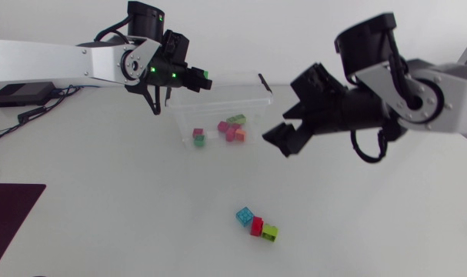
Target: Pick up the duplo bricks and place them in the container
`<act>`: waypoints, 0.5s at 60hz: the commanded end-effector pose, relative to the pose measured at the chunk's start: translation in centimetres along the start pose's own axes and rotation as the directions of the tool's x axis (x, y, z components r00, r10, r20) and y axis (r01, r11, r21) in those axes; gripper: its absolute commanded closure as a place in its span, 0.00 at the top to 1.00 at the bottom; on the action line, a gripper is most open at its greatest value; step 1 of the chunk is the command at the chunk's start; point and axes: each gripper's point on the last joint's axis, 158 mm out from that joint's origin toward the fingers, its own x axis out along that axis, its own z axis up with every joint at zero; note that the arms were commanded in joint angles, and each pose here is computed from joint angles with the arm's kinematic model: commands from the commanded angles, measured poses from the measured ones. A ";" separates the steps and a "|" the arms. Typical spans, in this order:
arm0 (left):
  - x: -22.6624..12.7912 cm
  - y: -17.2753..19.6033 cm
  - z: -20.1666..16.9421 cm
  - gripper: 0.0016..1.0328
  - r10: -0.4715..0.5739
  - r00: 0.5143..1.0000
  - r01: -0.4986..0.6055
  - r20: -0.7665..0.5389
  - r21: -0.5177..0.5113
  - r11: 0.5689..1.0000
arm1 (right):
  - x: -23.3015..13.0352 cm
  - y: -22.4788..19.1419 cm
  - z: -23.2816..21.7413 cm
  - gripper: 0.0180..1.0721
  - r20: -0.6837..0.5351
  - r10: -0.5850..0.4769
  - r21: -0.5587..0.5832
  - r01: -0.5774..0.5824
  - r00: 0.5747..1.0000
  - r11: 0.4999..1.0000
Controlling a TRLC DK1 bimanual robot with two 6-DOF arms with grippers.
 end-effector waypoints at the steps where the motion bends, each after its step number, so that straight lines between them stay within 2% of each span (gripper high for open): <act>1: 0.9 0.9 0.1 0.75 0.013 1.000 -0.013 0.000 0.018 1.000 | -0.5 2.6 -3.9 0.91 -0.059 0.058 -0.043 -0.061 0.997 0.997; 3: 0.8 0.8 -0.2 0.85 0.011 1.000 -0.011 -0.010 0.022 1.000 | -0.8 3.4 -5.1 0.91 -0.072 0.076 -0.050 -0.080 0.994 0.996; 7: 0.3 0.6 -0.6 0.94 0.008 1.000 -0.007 -0.025 0.037 0.999 | -1.3 5.2 -7.8 0.92 -0.108 0.115 -0.069 -0.123 0.988 0.990; 30: -6.7 -2.3 -1.9 0.95 -0.072 0.994 0.083 -0.080 0.139 0.987 | -1.3 12.4 -14.5 0.91 -0.257 0.268 -0.166 -0.315 0.928 0.934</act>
